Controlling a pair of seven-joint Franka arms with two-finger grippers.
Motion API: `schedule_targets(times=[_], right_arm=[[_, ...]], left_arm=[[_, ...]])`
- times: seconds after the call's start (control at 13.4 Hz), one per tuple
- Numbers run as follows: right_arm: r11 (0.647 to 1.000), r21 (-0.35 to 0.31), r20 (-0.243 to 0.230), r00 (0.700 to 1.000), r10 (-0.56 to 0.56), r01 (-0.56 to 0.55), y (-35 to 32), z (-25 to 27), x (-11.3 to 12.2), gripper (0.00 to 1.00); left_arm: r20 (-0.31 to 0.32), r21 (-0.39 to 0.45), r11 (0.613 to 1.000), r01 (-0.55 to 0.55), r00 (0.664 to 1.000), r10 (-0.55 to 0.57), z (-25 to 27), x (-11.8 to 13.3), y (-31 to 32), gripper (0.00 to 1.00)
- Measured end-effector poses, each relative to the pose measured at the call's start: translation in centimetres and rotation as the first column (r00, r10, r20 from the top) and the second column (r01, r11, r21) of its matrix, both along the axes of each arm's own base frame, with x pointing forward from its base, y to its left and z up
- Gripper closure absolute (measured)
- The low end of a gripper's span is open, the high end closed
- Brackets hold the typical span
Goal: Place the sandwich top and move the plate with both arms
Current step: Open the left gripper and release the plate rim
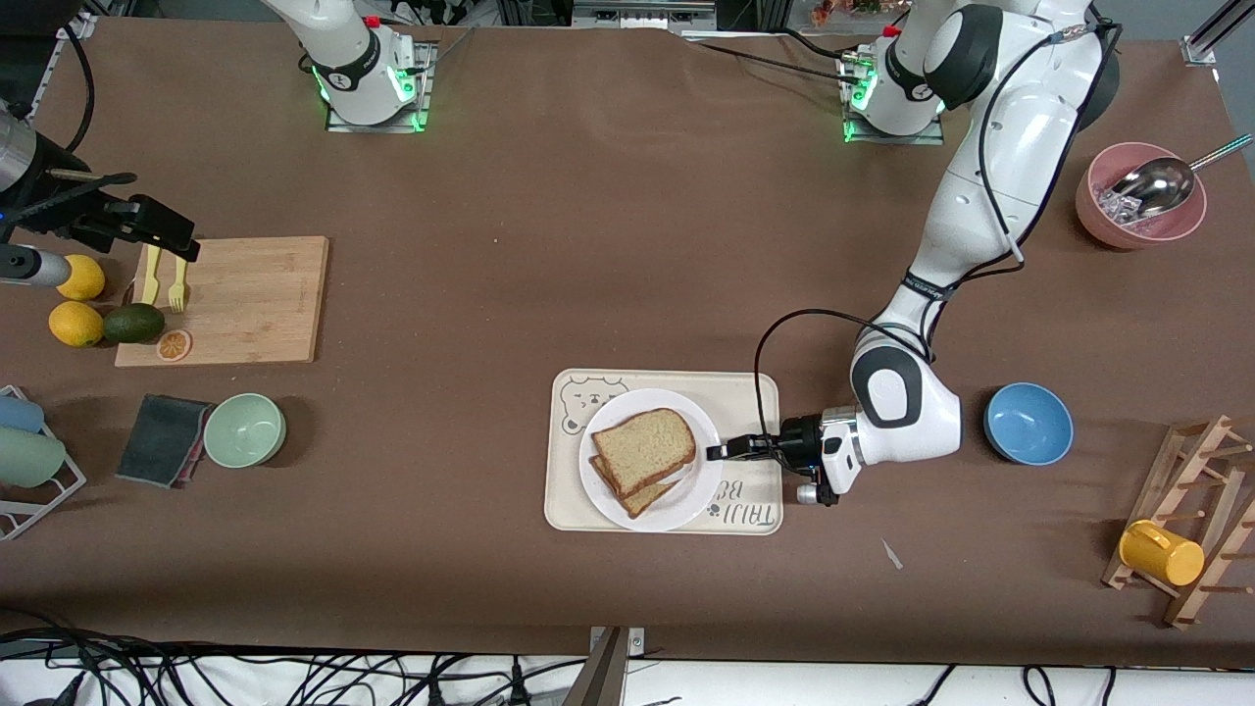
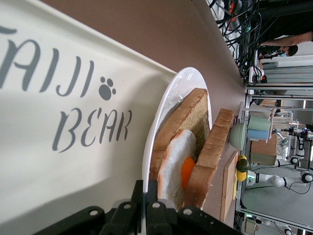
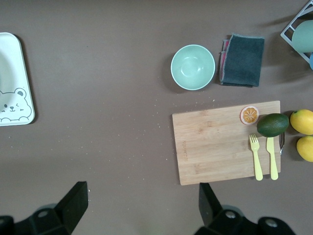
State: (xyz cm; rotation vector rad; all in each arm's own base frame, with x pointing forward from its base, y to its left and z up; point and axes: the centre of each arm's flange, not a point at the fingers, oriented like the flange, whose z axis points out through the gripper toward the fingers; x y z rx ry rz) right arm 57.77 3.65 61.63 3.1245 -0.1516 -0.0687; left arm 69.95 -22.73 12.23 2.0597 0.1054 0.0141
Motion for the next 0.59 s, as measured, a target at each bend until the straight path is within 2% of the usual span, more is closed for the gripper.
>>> schedule_targets(times=[0.07,0.22,0.59], right_arm=[[1.0,0.0,0.0,1.0,0.0,0.0,0.0,0.0,0.0,0.0],[1.0,0.0,0.0,1.0,0.0,0.0,0.0,0.0,0.0,0.0],[1.0,0.0,0.0,1.0,0.0,0.0,0.0,0.0,0.0,0.0]], left_arm=[[-0.002,0.0,1.0,0.0,1.0,0.0,-0.06,-0.03,0.01,0.96],[-0.002,-0.001,1.0,0.0,1.0,0.0,0.03,0.02,0.01,0.81],[0.003,-0.003,1.0,-0.005,1.0,0.005,0.35,0.31,0.44,0.29]])
